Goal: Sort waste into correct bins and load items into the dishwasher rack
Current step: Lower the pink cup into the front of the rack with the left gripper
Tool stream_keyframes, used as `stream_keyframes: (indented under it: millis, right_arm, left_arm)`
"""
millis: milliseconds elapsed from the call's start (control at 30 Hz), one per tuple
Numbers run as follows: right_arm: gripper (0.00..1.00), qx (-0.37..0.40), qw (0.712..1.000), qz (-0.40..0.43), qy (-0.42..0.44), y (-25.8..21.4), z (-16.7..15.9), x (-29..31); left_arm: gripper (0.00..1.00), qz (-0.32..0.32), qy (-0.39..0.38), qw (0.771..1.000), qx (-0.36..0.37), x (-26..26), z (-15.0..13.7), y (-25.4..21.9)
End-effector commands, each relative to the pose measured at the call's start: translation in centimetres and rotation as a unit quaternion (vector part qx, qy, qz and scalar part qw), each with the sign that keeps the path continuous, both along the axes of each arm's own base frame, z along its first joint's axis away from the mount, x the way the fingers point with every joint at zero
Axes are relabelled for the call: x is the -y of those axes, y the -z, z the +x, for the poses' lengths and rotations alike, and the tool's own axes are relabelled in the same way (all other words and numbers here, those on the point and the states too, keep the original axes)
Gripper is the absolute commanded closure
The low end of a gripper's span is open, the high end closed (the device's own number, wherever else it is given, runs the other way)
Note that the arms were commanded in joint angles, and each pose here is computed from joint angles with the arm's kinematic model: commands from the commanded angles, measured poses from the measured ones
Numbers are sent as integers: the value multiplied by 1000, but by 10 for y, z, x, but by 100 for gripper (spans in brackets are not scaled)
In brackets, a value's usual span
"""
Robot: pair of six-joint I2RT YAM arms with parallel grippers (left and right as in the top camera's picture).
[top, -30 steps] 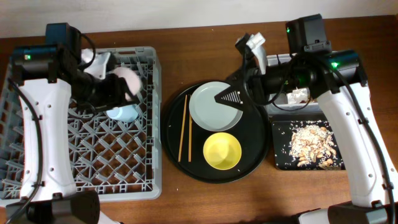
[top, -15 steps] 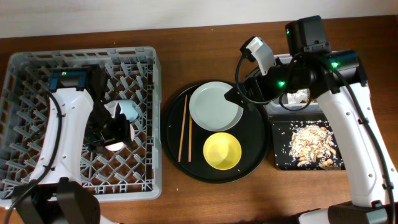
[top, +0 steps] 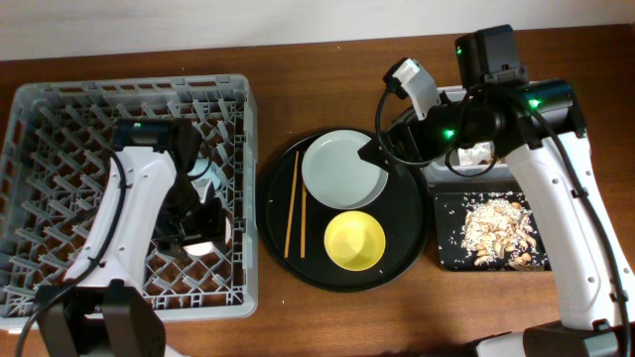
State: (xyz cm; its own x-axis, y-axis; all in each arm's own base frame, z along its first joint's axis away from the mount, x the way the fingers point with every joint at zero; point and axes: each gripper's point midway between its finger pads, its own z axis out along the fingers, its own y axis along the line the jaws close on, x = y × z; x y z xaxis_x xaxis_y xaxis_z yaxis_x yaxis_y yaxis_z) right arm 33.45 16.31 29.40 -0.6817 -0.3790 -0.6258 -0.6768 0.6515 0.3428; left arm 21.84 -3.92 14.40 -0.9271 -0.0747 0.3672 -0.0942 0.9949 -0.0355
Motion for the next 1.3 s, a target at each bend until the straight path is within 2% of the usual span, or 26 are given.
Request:
stream_keyframes:
  millis: [0, 600, 733, 767, 800, 1100, 1200, 1267]
  right_arm:
    - [1, 0, 1000, -7, 2, 4, 3, 2]
    - [1, 0, 1000, -7, 2, 4, 3, 3]
    - [1, 0, 1000, -7, 2, 4, 3, 2]
    - [1, 0, 1000, -7, 2, 4, 3, 2]
    - [1, 0, 1000, -7, 2, 4, 3, 2]
    - [1, 0, 1000, -7, 2, 4, 3, 2]
    - [1, 0, 1000, -7, 2, 4, 3, 2]
    - [1, 0, 1000, -7, 2, 4, 3, 2]
  left_arm:
    - [46, 27, -6, 1000, 10, -8, -2, -4]
    - [46, 26, -7, 1000, -17, -8, -15, 12]
    - [28, 26, -7, 1000, -15, -8, -14, 12]
    - [13, 26, -7, 1000, -15, -8, -14, 12]
    - [3, 26, -7, 1000, -15, -8, -14, 12]
    - [1, 24, -7, 1000, -3, -7, -10, 6]
    - [1, 7, -13, 999, 34, -1, 6, -12]
    - [1, -36, -22, 995, 93, 14, 29, -37]
